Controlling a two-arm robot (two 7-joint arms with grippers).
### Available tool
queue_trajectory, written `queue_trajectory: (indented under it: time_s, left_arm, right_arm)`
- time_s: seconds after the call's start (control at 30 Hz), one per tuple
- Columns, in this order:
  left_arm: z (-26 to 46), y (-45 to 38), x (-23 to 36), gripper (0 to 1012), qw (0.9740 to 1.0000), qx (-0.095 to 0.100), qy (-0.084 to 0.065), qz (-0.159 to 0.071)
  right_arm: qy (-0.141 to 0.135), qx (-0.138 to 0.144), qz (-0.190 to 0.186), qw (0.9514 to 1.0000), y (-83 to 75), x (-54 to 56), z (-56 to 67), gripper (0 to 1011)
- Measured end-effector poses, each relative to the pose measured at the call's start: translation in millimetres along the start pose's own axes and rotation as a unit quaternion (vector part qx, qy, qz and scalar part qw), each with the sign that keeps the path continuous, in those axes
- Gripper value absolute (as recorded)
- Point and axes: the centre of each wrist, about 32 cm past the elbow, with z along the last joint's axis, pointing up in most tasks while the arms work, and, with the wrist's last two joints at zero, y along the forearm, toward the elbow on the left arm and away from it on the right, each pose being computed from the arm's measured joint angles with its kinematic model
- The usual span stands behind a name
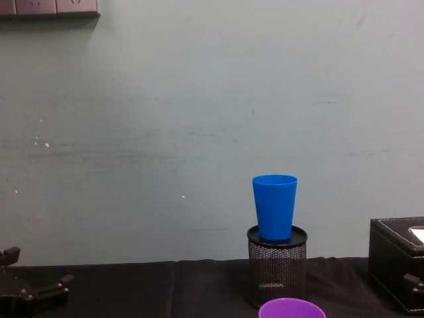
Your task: Pick up one cup with a gripper and tap it against the other cup.
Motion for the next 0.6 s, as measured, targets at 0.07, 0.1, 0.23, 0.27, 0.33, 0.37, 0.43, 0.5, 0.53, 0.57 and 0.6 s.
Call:
queue_trajectory:
  time_s: [0.07, 0.1, 0.23, 0.27, 0.33, 0.37, 0.43, 0.5, 0.53, 0.57, 0.6]
  left_arm:
    - [0.0, 0.0, 0.0, 1000, 1.0000, 0.000, 0.000, 0.000]
    - [0.0, 0.0, 0.0, 1000, 1.0000, 0.000, 0.000, 0.000]
    - [0.0, 0.0, 0.0, 1000, 1.0000, 0.000, 0.000, 0.000]
    - [0.0, 0.0, 0.0, 1000, 1.0000, 0.000, 0.000, 0.000]
    - [0.0, 0.0, 0.0, 1000, 1.0000, 0.000, 0.000, 0.000]
    - [0.0, 0.0, 0.0, 1000, 1.0000, 0.000, 0.000, 0.000]
    - [0.0, 0.0, 0.0, 1000, 1.0000, 0.000, 0.000, 0.000]
    - [0.0, 0.0, 0.0, 1000, 1.0000, 0.000, 0.000, 0.000]
    - [0.0, 0.0, 0.0, 1000, 1.0000, 0.000, 0.000, 0.000]
    - [0.0, 0.0, 0.0, 1000, 1.0000, 0.000, 0.000, 0.000]
    - [0.0, 0.0, 0.0, 1000, 1.0000, 0.000, 0.000, 0.000]
  right_arm:
    - [0.000, 0.000, 0.000, 1.0000, 0.0, 0.0, 0.0, 1002]
    - [0.000, 0.000, 0.000, 1.0000, 0.0, 0.0, 0.0, 1002]
    - [0.000, 0.000, 0.000, 1.0000, 0.0, 0.0, 0.0, 1002]
    - [0.000, 0.000, 0.000, 1.0000, 0.0, 0.0, 0.0, 1002]
    - [0.000, 0.000, 0.000, 1.0000, 0.0, 0.0, 0.0, 1000]
    - [0.000, 0.000, 0.000, 1.0000, 0.0, 0.0, 0.0, 1002]
    - [0.000, 0.000, 0.000, 1.0000, 0.0, 0.0, 0.0, 1002]
    - [0.000, 0.000, 0.000, 1.0000, 0.0, 0.0, 0.0, 1002]
    - [0.000, 0.000, 0.000, 1.0000, 0.0, 0.0, 0.0, 1002]
    - [0.000, 0.000, 0.000, 1.0000, 0.0, 0.0, 0.0, 1002]
    - [0.000, 0.000, 0.000, 1.0000, 0.0, 0.0, 0.0, 1002]
